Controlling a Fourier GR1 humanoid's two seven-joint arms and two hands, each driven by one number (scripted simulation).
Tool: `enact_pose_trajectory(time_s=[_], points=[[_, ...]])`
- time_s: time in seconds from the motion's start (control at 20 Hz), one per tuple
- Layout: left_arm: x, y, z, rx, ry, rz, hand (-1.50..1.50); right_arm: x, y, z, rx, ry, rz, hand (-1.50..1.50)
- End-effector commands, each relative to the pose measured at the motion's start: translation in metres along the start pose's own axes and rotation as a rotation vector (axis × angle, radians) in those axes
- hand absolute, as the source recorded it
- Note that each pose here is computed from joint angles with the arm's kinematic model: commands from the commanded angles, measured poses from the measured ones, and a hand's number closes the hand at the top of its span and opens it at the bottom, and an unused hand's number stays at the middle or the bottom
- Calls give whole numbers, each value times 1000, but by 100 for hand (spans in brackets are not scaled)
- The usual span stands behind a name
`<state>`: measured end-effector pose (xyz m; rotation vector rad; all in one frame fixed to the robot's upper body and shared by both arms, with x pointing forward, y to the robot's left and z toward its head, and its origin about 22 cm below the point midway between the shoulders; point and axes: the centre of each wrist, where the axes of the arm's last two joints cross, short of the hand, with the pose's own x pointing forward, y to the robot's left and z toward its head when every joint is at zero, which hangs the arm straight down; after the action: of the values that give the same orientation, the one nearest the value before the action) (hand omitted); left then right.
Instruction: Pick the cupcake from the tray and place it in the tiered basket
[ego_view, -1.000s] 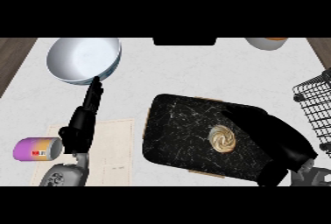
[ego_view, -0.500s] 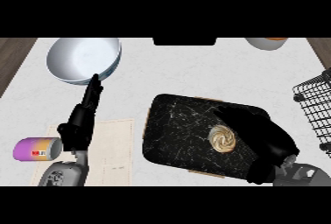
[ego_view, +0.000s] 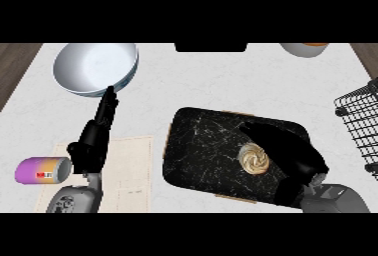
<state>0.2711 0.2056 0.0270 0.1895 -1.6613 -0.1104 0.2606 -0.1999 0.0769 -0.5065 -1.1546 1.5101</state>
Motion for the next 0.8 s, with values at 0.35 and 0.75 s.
enact_pose_trajectory(time_s=[0.35,0.75], points=[[4,0,2,16,-17,-1,0,0,25,-11,11,-14,-43,-150],[12,7,17,16,-8,-22,0,-23,38,-21,-111,0,-64,150]])
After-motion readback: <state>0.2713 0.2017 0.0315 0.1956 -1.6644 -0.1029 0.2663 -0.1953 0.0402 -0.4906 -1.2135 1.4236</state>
